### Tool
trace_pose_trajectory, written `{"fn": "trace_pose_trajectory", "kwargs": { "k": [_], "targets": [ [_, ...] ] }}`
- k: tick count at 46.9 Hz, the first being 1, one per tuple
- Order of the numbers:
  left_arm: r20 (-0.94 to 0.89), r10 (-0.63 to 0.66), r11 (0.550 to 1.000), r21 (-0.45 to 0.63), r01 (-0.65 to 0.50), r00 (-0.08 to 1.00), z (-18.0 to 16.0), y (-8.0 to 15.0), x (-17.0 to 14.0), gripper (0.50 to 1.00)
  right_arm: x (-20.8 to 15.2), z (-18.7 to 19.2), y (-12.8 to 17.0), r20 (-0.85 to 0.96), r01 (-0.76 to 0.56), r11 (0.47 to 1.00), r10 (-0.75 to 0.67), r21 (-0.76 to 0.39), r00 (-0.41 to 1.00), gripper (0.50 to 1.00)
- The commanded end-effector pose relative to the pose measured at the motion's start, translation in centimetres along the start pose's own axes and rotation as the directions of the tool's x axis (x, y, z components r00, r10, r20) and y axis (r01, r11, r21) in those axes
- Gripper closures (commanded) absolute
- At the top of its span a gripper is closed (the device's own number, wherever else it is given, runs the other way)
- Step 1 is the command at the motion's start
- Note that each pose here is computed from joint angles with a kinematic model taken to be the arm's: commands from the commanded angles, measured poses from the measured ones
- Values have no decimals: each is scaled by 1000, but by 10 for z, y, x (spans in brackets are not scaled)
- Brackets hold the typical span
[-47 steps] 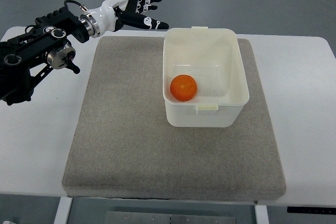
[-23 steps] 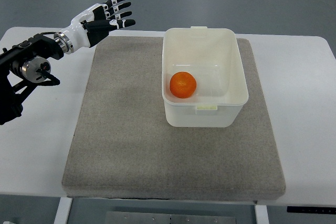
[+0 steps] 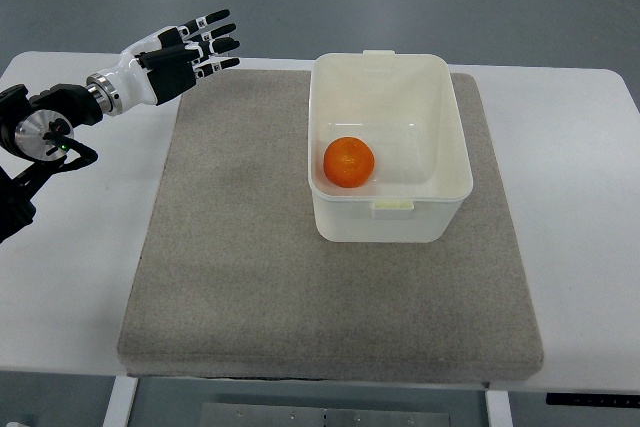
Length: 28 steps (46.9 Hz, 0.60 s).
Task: Put orange in box with left hand
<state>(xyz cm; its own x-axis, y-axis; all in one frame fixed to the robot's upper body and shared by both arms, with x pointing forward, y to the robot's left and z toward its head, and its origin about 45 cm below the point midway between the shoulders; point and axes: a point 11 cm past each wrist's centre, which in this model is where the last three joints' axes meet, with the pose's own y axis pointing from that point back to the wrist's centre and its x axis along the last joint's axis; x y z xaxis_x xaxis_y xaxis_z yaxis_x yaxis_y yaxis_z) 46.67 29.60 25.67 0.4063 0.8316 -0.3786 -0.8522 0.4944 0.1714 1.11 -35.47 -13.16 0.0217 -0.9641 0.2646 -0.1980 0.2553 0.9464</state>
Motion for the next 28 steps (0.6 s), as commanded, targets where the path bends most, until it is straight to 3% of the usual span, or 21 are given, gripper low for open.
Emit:
{"fn": "trace_pose_trajectory", "kwargs": {
  "k": [1, 28],
  "targets": [
    [-2, 3, 1000, -10, -3, 1000, 0, 0, 1, 506, 0, 0, 0, 0, 0, 1000, 0, 0, 1000, 574],
    [-36, 70, 994, -86, -73, 997, 17, 9, 25, 506, 0, 0, 0, 0, 0, 1000, 0, 0, 1000, 574]
  ]
}}
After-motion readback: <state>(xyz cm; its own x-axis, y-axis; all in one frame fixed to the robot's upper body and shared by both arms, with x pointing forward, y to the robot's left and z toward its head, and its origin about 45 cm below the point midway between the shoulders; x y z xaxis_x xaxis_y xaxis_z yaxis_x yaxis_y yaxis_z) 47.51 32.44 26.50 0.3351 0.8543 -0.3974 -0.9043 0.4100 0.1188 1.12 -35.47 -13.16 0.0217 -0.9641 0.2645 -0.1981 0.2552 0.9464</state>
